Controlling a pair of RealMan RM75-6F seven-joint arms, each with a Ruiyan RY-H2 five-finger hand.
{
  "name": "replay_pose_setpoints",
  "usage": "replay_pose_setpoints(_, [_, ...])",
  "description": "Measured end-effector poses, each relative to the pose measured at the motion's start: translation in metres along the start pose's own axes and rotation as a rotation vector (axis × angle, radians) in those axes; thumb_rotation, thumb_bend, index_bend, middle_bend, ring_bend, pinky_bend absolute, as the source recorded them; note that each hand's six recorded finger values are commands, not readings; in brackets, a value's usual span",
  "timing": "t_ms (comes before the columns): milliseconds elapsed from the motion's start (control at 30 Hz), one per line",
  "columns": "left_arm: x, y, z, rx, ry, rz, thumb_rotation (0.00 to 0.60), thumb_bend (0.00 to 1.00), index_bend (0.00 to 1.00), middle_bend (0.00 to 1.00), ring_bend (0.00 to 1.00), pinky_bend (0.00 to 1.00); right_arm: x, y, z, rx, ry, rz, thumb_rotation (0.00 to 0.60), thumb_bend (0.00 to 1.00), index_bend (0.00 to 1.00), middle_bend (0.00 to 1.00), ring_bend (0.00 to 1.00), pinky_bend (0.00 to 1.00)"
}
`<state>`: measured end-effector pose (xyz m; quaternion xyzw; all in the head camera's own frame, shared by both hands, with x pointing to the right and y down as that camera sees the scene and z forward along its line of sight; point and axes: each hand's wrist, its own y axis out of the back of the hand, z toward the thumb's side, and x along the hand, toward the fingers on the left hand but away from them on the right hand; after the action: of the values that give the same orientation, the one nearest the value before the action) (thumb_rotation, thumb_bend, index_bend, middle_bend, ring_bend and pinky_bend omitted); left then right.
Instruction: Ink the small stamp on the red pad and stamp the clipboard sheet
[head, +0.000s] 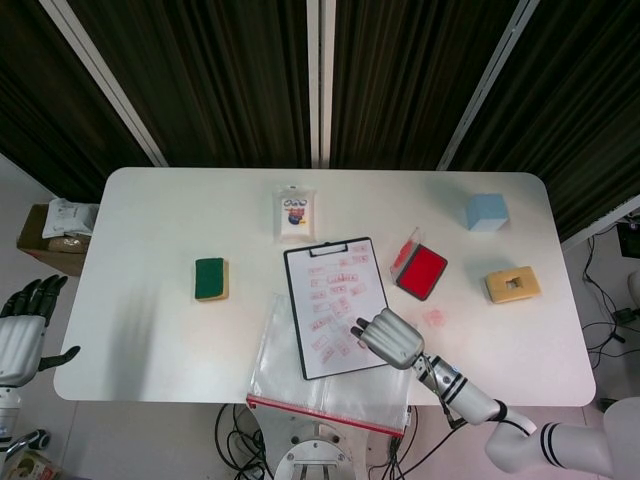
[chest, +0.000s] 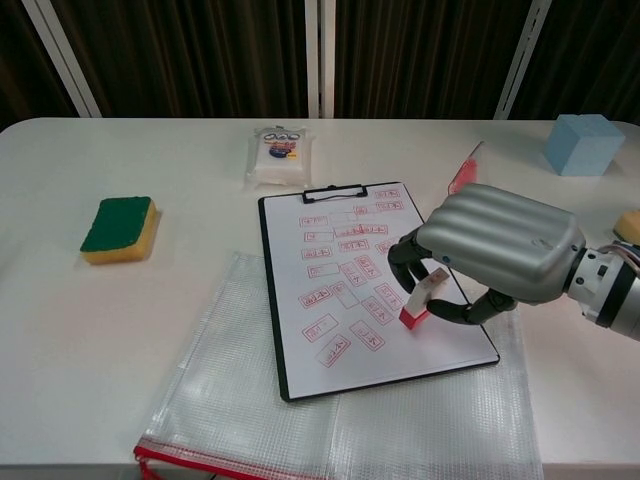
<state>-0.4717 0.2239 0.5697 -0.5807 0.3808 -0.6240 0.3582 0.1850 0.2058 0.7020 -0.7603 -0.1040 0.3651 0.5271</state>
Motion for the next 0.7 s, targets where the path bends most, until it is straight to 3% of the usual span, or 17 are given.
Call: replay_pose_setpoints(700, [0.001, -0.002, -0.002, -0.004, 0.000, -0.008, 0.600, 0.00, 0.03, 0.06, 0.06, 0.15, -0.005, -0.012, 0.010, -0.006, 0.022, 0.028, 0.600, 0.46, 1.00, 0.87, 0.84, 1.00])
